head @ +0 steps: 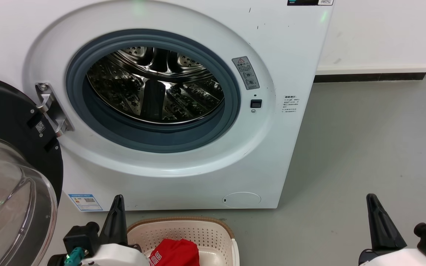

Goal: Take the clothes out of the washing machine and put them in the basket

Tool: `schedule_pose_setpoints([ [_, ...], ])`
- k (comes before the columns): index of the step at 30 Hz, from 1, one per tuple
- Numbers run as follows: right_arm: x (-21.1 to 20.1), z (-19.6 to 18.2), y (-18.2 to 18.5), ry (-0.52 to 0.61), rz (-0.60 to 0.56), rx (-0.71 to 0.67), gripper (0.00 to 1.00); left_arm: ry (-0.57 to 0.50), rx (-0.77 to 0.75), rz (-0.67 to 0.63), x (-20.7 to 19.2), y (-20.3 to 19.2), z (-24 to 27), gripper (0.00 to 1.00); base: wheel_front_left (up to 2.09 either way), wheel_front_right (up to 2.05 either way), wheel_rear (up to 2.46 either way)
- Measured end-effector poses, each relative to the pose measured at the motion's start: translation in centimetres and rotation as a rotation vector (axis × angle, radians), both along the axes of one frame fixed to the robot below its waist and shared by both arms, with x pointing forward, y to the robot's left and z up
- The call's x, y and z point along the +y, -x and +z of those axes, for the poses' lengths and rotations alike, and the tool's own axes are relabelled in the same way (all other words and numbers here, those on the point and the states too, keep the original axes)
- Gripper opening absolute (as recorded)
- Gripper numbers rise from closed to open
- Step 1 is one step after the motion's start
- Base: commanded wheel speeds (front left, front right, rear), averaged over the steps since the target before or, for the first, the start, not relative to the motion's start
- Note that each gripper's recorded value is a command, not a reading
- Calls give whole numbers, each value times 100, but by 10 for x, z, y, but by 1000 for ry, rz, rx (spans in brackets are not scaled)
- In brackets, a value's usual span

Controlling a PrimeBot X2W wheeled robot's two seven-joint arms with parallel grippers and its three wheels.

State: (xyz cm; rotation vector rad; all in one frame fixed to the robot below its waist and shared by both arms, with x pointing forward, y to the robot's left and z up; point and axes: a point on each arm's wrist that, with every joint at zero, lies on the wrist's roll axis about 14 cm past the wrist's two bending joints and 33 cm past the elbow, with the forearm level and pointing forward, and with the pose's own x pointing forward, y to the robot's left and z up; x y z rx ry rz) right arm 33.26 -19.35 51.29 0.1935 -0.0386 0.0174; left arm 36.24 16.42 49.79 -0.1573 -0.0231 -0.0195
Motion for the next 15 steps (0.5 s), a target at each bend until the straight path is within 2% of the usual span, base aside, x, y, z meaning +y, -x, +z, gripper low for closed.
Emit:
schedule_pose_setpoints([
  [4,-1,-3,-2,-83,-4,10,0,79,23,12,3,-1,-3,0,0,0,0],
  [5,-2,-2,-5,-158,-7,7,0,156,36,20,6,-3,-3,0,0,0,0],
  [15,-4,-4,-12,-332,-10,18,0,330,77,40,12,-6,-9,0,0,0,0],
])
